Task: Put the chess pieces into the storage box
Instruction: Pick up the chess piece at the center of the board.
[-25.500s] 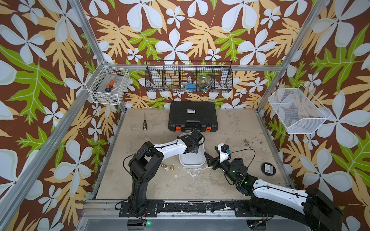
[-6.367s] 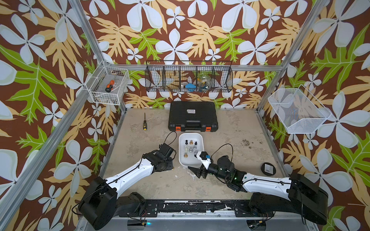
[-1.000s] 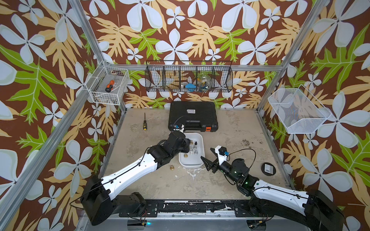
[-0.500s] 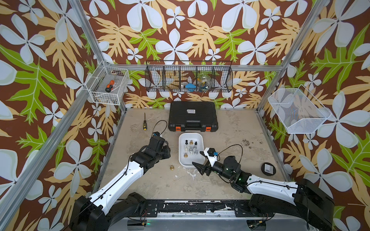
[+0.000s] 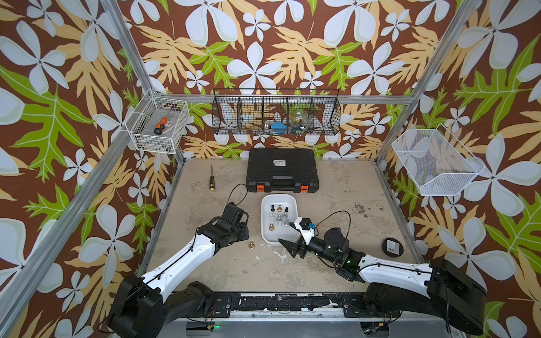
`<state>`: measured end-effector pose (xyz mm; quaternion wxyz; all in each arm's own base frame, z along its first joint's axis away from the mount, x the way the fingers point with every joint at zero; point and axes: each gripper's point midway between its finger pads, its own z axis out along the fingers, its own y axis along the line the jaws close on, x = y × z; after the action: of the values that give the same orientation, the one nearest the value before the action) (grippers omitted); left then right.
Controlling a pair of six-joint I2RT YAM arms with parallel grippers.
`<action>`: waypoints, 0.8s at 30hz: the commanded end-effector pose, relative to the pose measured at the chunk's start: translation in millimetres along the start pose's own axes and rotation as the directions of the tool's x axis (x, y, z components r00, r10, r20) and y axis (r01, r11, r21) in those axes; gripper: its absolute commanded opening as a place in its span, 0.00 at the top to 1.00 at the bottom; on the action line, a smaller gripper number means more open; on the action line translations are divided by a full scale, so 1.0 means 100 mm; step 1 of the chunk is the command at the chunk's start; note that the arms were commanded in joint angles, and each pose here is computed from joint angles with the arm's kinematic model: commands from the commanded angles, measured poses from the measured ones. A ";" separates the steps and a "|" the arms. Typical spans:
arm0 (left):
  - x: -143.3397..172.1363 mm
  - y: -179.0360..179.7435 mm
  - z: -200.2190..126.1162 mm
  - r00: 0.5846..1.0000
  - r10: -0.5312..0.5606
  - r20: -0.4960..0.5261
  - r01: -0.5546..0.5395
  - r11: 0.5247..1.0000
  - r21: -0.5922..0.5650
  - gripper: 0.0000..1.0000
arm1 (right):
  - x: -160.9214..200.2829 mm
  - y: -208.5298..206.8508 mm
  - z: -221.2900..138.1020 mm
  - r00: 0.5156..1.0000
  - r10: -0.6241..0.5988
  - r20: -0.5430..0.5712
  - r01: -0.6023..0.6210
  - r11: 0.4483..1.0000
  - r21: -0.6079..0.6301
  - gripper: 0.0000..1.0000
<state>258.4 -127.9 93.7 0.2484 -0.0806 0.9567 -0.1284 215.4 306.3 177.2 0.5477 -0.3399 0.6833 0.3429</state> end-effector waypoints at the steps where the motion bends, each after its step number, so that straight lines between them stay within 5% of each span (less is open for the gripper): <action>1: 0.01 -0.03 0.01 1.000 0.014 0.006 -0.014 1.000 -0.002 0.51 | -0.03 0.01 0.00 1.000 -0.009 0.008 0.009 1.000 0.001 0.17; 24: 0.30 -0.20 0.28 0.992 0.098 -0.077 -0.103 0.993 -0.051 0.61 | -0.03 0.00 0.02 1.000 -0.015 0.000 0.015 1.000 0.016 0.17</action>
<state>246.5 -160.8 67.1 0.2156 -0.0309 0.9706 -0.1021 215.9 306.8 171.4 0.5426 -0.3423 0.6917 0.3316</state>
